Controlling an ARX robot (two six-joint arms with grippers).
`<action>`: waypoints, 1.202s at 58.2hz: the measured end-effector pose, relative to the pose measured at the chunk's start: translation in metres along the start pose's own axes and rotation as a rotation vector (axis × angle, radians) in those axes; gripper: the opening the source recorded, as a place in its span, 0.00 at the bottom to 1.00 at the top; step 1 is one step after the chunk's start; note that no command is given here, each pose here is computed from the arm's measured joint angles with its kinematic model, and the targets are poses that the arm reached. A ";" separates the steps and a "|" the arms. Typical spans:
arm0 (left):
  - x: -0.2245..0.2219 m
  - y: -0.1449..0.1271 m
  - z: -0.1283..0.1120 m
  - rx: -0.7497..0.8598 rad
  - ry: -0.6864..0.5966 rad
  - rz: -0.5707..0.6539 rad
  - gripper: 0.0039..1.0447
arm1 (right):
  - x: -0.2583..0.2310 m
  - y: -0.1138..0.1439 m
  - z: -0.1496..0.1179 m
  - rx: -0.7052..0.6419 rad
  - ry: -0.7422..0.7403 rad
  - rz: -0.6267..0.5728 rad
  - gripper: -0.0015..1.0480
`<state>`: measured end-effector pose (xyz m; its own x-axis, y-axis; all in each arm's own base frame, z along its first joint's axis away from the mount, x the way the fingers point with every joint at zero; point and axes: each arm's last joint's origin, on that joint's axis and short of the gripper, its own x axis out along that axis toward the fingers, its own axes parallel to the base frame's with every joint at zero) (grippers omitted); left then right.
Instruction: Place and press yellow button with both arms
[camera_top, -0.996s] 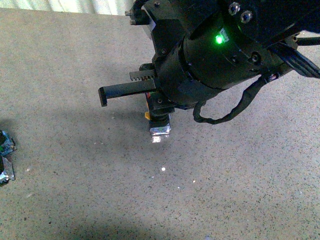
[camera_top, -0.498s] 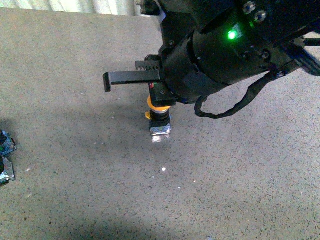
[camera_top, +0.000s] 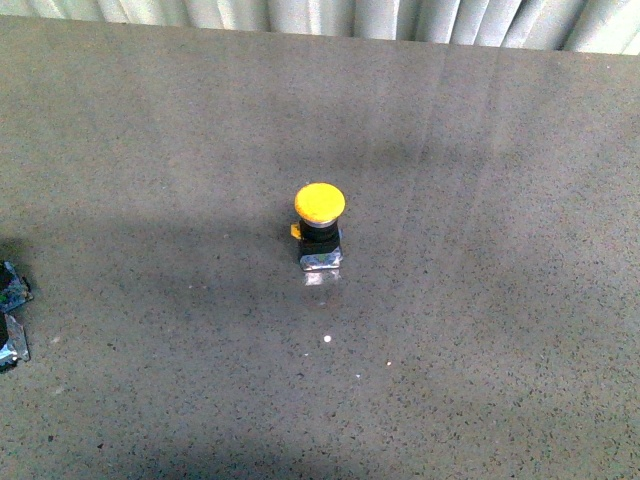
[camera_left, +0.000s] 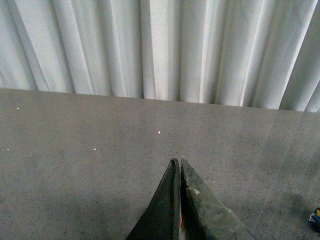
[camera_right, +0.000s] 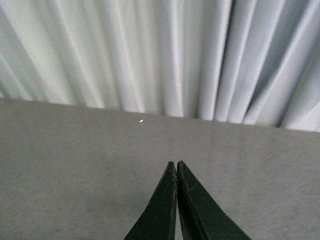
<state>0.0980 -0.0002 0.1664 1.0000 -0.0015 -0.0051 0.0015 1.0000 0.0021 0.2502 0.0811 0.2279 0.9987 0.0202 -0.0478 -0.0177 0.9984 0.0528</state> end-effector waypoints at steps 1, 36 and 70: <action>0.000 0.000 0.000 0.000 0.000 0.000 0.01 | -0.004 -0.004 -0.002 -0.004 -0.018 -0.007 0.01; 0.000 0.000 0.000 0.000 0.000 0.000 0.01 | -0.081 -0.064 -0.046 -0.048 -0.037 -0.017 0.01; 0.000 0.000 0.000 0.000 0.000 0.000 0.01 | -0.116 -0.082 -0.059 -0.047 -0.057 -0.018 0.01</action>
<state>0.0980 -0.0002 0.1664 1.0000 -0.0015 -0.0051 0.0015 1.0000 0.0021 0.1328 0.0003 0.1699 1.0000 0.0008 0.0086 -0.0008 1.0000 0.0055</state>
